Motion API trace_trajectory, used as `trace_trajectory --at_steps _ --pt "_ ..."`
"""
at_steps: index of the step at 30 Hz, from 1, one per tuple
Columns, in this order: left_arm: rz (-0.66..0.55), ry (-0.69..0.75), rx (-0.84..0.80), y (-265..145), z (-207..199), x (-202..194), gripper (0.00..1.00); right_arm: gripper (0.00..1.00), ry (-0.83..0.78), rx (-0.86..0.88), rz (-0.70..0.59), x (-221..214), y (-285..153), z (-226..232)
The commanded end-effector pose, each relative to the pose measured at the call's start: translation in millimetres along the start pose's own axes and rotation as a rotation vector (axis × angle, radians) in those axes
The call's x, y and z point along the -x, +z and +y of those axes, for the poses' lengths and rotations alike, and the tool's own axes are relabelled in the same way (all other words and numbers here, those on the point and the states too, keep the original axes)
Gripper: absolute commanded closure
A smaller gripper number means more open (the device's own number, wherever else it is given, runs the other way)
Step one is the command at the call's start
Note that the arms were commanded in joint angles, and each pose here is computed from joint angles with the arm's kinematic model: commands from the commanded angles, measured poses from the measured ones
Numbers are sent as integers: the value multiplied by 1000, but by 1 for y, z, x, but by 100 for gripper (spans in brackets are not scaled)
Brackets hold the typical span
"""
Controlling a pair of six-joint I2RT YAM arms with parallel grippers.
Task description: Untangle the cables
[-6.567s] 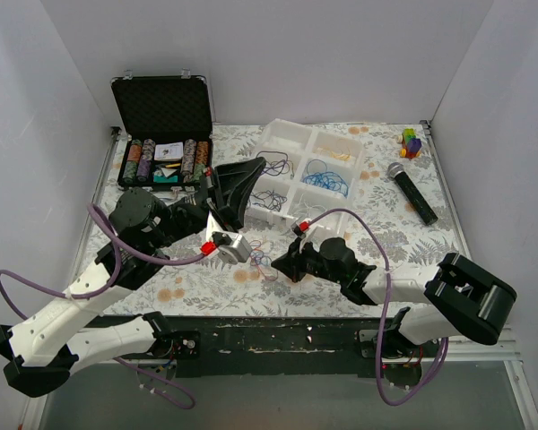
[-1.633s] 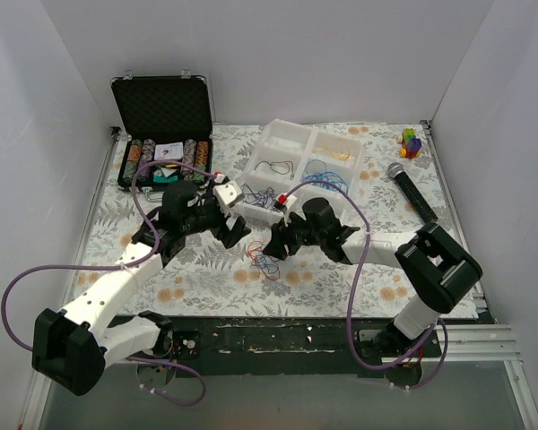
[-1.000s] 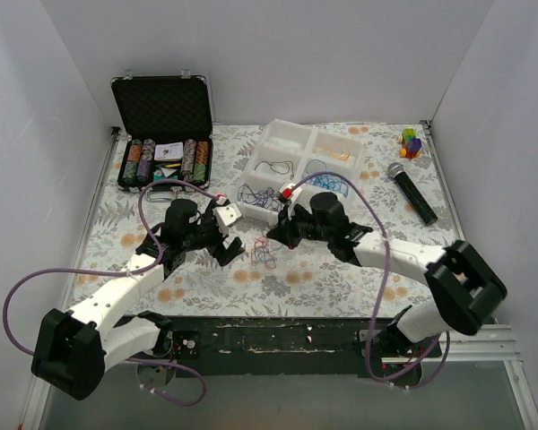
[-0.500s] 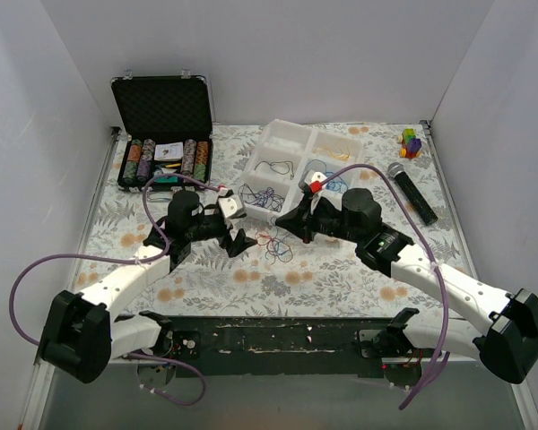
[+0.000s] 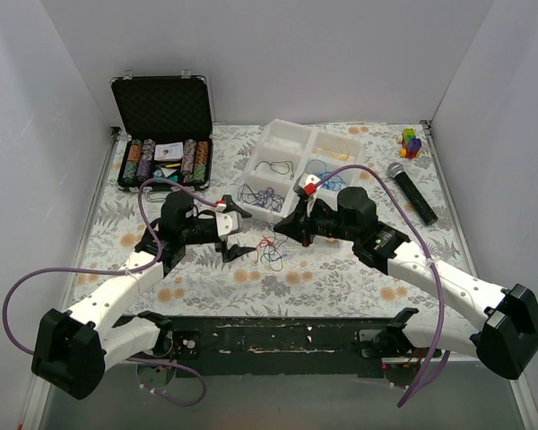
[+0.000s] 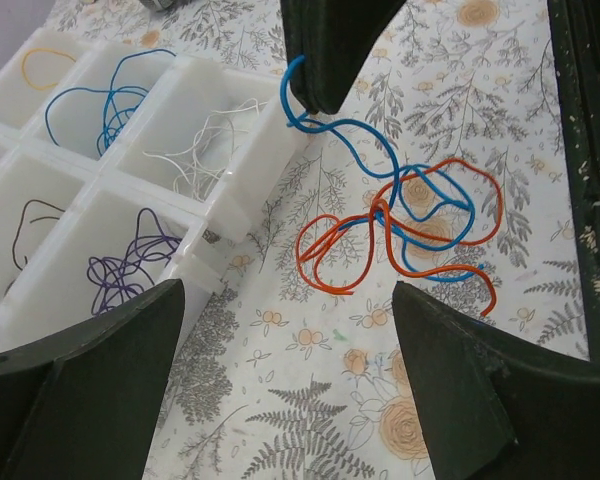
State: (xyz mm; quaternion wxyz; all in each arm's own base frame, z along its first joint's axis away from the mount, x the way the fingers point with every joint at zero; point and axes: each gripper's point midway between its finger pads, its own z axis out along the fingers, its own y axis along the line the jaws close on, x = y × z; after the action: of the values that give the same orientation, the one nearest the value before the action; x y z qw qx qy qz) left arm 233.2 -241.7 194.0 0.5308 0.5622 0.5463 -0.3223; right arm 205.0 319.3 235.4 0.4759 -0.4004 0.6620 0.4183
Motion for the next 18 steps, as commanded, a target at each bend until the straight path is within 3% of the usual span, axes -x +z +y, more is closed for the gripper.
trace_trajectory --at_steps 1,11,15,18 --pt "10 193 -45 -2 -1 -3 16 99 -56 81 -75 37 2 15" --pt "-2 304 -117 -1 -9 -3 24 99 -51 175 -84 47 2 32" --pt "-21 294 -143 4 -10 6 40 99 -32 237 -91 51 2 43" --pt "-23 327 -157 9 -13 8 58 99 -24 280 -97 53 0 50"
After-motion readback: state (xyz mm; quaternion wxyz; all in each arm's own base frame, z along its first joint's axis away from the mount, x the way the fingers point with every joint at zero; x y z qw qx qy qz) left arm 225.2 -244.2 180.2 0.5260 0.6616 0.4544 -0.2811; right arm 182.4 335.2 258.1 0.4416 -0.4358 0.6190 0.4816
